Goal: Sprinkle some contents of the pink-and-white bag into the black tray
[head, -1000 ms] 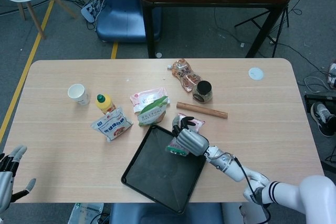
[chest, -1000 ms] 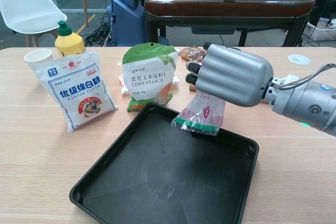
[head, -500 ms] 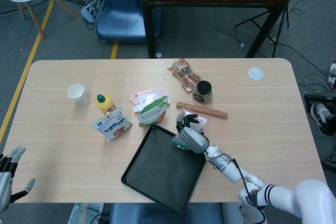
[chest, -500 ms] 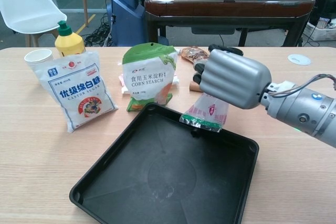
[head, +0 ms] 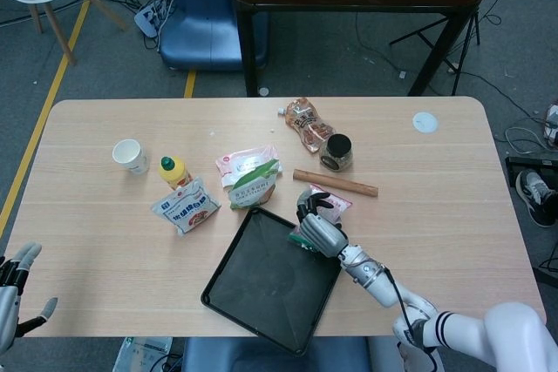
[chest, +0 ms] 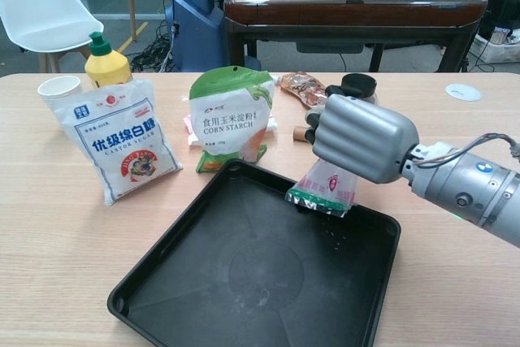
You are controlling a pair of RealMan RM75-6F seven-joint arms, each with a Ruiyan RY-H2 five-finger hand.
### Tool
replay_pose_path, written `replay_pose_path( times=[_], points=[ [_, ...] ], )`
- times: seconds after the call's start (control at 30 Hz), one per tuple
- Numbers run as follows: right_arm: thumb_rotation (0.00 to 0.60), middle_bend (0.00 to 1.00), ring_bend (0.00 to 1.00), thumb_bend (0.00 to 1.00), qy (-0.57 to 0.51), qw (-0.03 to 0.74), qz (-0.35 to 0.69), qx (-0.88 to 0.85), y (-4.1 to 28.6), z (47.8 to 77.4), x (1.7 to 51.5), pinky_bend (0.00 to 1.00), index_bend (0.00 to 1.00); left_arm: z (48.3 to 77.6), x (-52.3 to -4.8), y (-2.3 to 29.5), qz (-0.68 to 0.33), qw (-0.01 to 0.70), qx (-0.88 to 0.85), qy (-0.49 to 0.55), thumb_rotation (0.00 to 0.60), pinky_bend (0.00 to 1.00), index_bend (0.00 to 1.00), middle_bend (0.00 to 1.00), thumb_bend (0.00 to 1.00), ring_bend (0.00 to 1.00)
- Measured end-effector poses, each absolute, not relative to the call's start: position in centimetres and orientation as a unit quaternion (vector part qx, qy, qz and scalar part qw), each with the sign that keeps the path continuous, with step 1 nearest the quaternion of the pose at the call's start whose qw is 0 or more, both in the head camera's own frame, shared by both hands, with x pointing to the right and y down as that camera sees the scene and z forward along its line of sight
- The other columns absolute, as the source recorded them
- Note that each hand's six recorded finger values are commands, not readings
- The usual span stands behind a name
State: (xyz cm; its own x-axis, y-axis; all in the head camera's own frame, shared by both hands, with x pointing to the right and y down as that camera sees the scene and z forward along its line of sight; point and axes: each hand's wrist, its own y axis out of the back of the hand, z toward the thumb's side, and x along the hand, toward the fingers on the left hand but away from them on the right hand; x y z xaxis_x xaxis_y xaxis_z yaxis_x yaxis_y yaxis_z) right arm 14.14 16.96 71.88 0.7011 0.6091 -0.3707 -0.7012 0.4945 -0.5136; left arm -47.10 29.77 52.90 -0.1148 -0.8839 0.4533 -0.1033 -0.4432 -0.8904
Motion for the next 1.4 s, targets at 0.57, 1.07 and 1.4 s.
replay_pose_path(
  times=[0.57,1.07,1.4],
  points=[
    [0.600,0.65,0.69,0.49,-0.021,0.782,0.429,-0.452,16.0,71.2,16.2,0.48,0.69,53.0,-46.8,29.7,-0.617,0.317,-0.585,0.419,0.600,0.06,0.10,0.11,0.25,0.15],
    [0.600,0.66,0.69,0.49,-0.208,0.519,0.470,-0.683,15.6,71.1,21.9,0.48,0.70,52.8,-45.6,29.3,-0.617,0.326,-0.587,0.410,0.600,0.06,0.10,0.11,0.25,0.15],
    [0.600,0.66,0.66,0.49,-0.325,0.277,0.427,-0.797,15.9,71.0,26.2,0.48,0.70,52.9,-44.6,29.2,-0.619,0.328,-0.589,0.403,0.600,0.06,0.10,0.11,0.25,0.15]
  ],
)
